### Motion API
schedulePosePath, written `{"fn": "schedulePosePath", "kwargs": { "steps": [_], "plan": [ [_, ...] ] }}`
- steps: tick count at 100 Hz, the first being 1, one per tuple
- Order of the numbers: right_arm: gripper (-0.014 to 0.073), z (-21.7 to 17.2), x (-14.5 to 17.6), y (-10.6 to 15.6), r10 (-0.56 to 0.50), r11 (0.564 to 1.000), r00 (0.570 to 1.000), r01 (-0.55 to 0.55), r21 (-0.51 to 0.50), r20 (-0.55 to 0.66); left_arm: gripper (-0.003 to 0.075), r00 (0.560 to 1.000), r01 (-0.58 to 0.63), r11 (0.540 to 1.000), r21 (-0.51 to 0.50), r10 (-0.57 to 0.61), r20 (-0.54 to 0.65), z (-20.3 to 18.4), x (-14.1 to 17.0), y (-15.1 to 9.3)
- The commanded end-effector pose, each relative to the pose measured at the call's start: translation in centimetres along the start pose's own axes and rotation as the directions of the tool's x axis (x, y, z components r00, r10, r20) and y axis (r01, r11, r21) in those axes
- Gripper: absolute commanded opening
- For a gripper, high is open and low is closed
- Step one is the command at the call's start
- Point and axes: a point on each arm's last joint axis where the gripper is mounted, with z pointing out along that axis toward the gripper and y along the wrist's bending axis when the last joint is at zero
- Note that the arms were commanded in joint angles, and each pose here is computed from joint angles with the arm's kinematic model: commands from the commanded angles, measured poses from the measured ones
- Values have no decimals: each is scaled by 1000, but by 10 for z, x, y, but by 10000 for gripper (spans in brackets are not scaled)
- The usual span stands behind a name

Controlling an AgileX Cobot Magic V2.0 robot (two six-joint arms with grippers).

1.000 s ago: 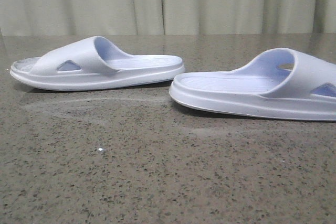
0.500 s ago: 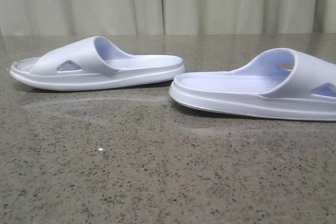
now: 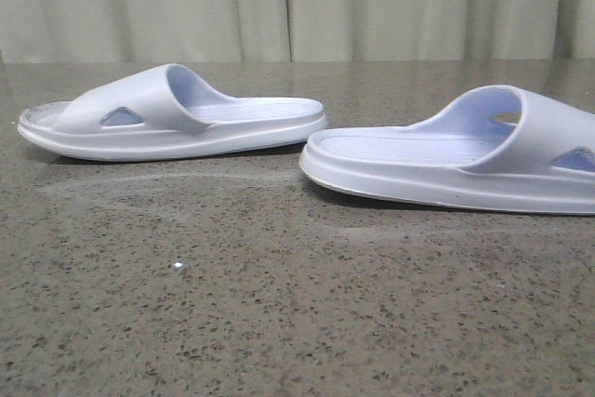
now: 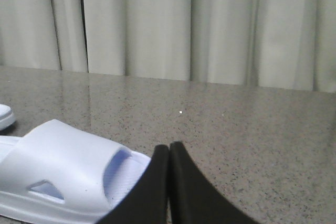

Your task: Insert blue slippers together front up

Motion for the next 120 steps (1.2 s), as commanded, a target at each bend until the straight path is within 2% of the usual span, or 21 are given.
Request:
{"fn": "schedulePosePath", "kwargs": {
  "steps": [1,22,30,35,40,53,64,82,94,107,120],
  "plan": [
    [-107,-2,-5,1,-22,1000,993,22,-4,119,16,995,15,1000,-5,-15,102,-2,-6,1],
    [-107,-3,-14,2,-21,1000,977,23,-9,211,16,994,37,999,-4,-37,106,-3,-6,1],
    [-106,-3,-14,1,8,1000,979,-6,-11,204,15,977,166,986,2,-165,132,-3,-9,2],
    [-106,-3,-15,0,54,999,981,-53,-11,187,15,942,301,954,7,-299,153,-3,-11,4],
    [-106,-3,-17,0,87,996,982,-86,-9,165,15,917,370,929,13,-367,156,-3,-12,4],
    [-106,-5,-31,-2,106,994,982,-106,-4,158,15,915,385,922,36,-386,120,-5,-21,2],
    [-104,-8,-50,-5,108,994,989,-109,8,103,15,884,459,885,81,-464,60,-6,-41,-2],
    [-85,-6,-87,-10,111,994,994,-111,22,24,15,888,460,882,100,-456,-61,6,-84,-6],
    [-85,1,-109,-12,133,991,989,-131,26,-64,15,874,457,884,97,-426,-232,30,-108,-11],
    [-85,12,-122,-13,144,990,969,-140,37,-198,15,844,439,894,90,-377,-381,56,-123,-15],
    [-85,24,-121,-13,144,990,949,-137,43,-282,16,817,434,898,66,-361,-449,78,-123,-15]
  ]
}}
